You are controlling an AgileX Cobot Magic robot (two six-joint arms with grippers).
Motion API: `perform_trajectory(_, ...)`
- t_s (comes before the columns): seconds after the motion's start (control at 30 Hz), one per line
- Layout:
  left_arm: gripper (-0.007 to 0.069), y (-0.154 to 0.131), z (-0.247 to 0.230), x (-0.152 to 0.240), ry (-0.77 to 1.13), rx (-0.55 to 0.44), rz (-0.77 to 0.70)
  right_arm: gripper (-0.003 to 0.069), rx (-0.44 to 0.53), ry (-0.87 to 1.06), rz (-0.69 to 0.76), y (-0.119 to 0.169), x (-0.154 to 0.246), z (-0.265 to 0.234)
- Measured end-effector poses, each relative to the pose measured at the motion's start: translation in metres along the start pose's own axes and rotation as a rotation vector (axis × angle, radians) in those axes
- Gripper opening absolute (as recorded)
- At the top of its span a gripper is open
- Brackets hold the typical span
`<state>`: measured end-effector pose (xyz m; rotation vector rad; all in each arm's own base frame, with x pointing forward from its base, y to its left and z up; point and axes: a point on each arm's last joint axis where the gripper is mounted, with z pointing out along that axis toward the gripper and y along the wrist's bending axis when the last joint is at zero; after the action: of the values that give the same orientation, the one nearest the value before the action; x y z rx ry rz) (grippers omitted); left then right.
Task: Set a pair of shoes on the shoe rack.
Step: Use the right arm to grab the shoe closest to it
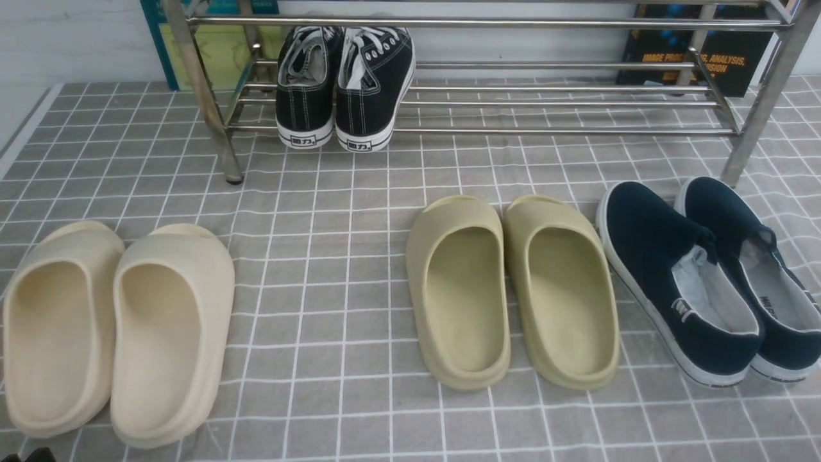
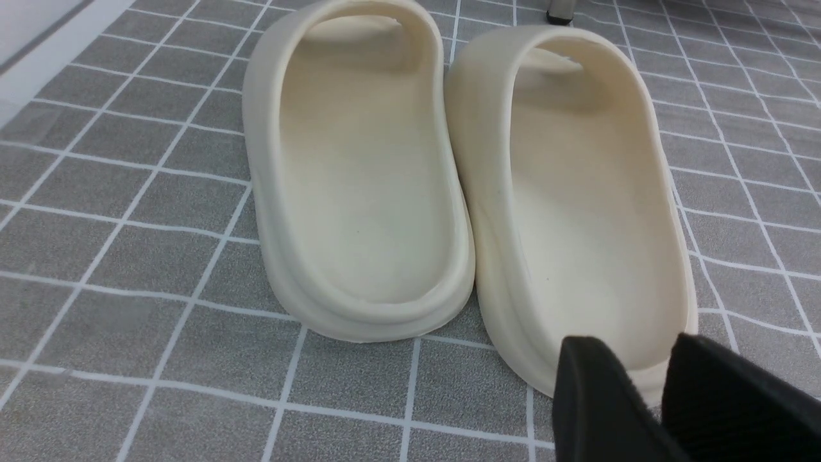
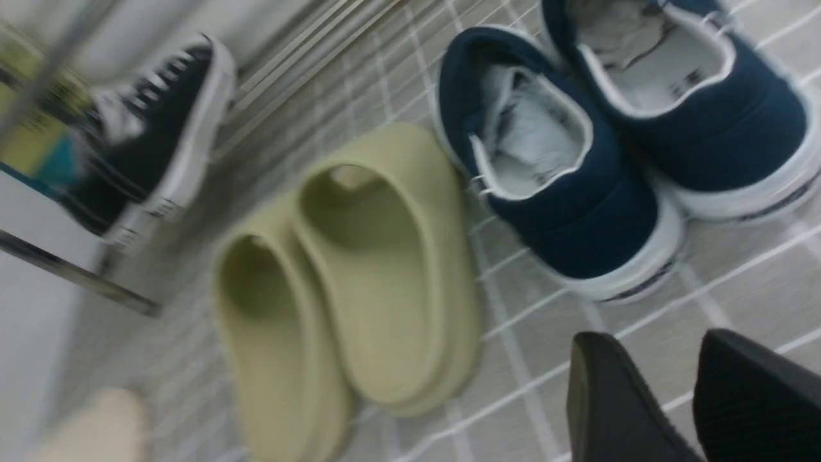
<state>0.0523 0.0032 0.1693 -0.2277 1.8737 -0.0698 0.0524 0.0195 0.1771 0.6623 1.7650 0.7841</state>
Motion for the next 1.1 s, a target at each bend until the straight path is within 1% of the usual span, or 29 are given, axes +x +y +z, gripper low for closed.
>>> perform_trajectory(0.03, 0.0187, 0.0, 0.0, 0.0, 0.0, 0.0, 0.0, 0.0239, -0.033, 0.01, 0.1, 0.003, 0.001, 0.0)
perform_trajectory(0.13, 0.019, 0.0, 0.0, 0.0, 0.0, 0.0, 0.0, 0.0239, -0.078, 0.003, 0.206, 0.007, 0.0, 0.0)
perform_trajectory(0.2, 0.0193, 0.0, 0.0, 0.0, 0.0, 0.0, 0.0, 0.0239, -0.089, -0.017, 0.206, 0.008, -0.002, 0.0)
perform_trajectory(0.43, 0.0198, 0.0, 0.0, 0.0, 0.0, 0.0, 0.0, 0.0239, -0.096, -0.112, 0.094, 0.008, -0.01, -0.001)
perform_trajectory(0.5, 0.02, 0.0, 0.0, 0.0, 0.0, 0.0, 0.0, 0.0239, -0.094, -0.155, 0.033, 0.008, -0.014, -0.002)
perform_trajectory(0.53, 0.02, 0.0, 0.0, 0.0, 0.0, 0.0, 0.0, 0.0239, -0.094, -0.159, 0.027, 0.009, -0.015, -0.002)
perform_trajectory(0.57, 0.0202, 0.0, 0.0, 0.0, 0.0, 0.0, 0.0, 0.0239, -0.103, -0.177, -0.039, 0.014, -0.019, -0.004)
perform_trajectory(0.6, 0.0202, 0.0, 0.0, 0.0, 0.0, 0.0, 0.0, 0.0239, -0.107, -0.181, -0.055, 0.016, -0.02, -0.005)
perform_trajectory(0.63, 0.0204, 0.0, 0.0, 0.0, 0.0, 0.0, 0.0, 0.0233, -0.122, -0.201, -0.123, 0.024, -0.026, -0.009)
perform_trajectory(0.67, 0.0204, 0.0, 0.0, 0.0, 0.0, 0.0, 0.0, 0.0227, -0.122, -0.201, -0.136, 0.025, -0.027, -0.009)
perform_trajectory(0.73, 0.0206, 0.0, 0.0, 0.0, 0.0, 0.0, 0.0, 0.0165, -0.131, -0.203, -0.262, 0.046, -0.04, -0.016)
perform_trajectory(0.8, 0.0206, 0.0, 0.0, 0.0, 0.0, 0.0, 0.0, 0.0114, -0.115, -0.173, -0.342, 0.06, -0.049, -0.017)
perform_trajectory(0.87, 0.0207, 0.0, 0.0, 0.0, 0.0, 0.0, 0.0, 0.0025, -0.064, -0.09, -0.454, 0.077, -0.063, -0.011)
perform_trajectory(0.9, 0.0207, 0.0, 0.0, 0.0, 0.0, 0.0, 0.0, 0.0004, -0.052, -0.053, -0.496, 0.086, -0.07, -0.01)
perform_trajectory(1.0, 0.0207, 0.0, 0.0, 0.0, 0.0, 0.0, 0.0, -0.0003, 0.035, 0.118, -0.627, 0.104, -0.088, 0.003)
perform_trajectory(1.07, 0.0207, 0.0, 0.0, 0.0, 0.0, 0.0, 0.0, -0.0003, 0.131, 0.296, -0.716, 0.113, -0.103, 0.019)
perform_trajectory(1.1, 0.0207, 0.0, 0.0, 0.0, 0.0, 0.0, 0.0, -0.0003, 0.142, 0.329, -0.72, 0.113, -0.103, 0.02)
